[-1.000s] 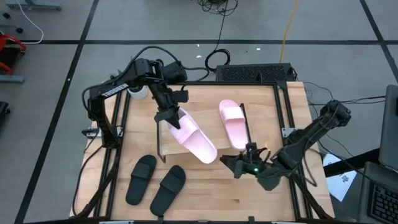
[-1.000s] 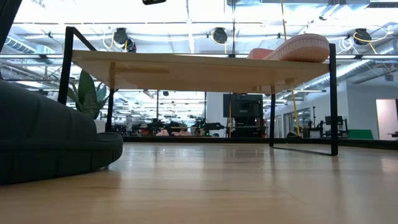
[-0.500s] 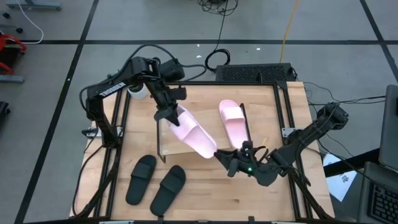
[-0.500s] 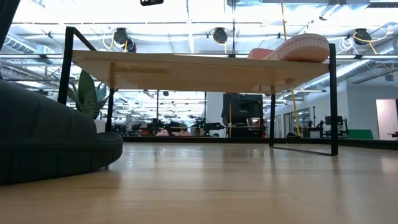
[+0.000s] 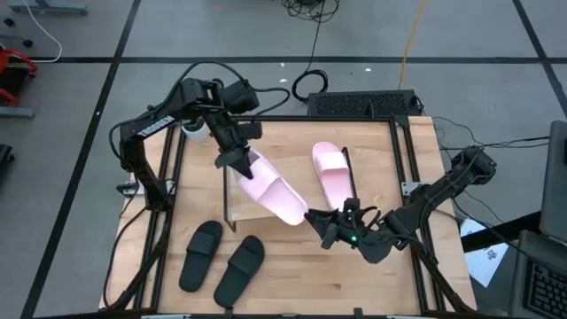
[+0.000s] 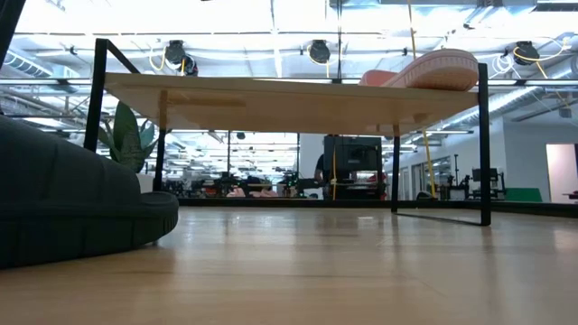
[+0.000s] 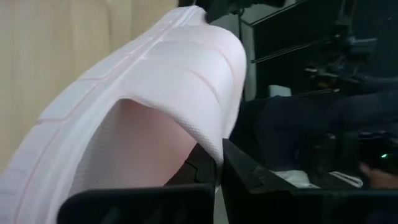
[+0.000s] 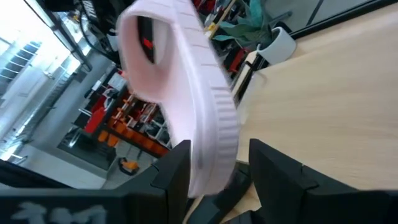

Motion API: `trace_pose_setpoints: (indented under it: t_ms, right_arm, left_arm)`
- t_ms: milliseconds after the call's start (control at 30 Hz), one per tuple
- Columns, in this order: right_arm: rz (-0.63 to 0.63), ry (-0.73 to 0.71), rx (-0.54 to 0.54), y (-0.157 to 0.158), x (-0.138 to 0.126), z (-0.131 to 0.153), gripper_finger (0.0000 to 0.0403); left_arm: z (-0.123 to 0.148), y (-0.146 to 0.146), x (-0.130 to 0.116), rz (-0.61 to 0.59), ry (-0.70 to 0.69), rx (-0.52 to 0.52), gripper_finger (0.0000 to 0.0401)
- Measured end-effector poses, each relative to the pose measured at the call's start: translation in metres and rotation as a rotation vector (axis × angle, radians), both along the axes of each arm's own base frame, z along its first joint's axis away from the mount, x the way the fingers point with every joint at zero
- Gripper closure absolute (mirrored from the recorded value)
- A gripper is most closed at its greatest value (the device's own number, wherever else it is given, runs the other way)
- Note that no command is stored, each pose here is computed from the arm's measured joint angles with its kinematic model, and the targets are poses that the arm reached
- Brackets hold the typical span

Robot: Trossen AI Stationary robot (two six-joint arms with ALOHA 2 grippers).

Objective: Pick and place slides into the shelf
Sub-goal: Put the pink slipper on the shelf

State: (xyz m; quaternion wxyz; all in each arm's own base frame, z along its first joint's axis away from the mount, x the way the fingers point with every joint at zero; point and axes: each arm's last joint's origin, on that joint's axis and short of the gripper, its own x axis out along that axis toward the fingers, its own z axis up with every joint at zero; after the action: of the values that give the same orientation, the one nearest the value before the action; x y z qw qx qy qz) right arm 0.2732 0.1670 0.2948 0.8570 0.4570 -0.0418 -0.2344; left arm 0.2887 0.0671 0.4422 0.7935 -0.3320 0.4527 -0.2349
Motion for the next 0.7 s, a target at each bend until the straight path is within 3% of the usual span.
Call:
trace_pose_setpoints:
  t_ms: [700]
  right_arm:
    - [0.060,0.033,-0.036,-0.008,0.007,0.001,0.0252]
  left_arm:
    - [0.006,-0.024,-0.003,-0.027,0.042,-0.050,0.0401]
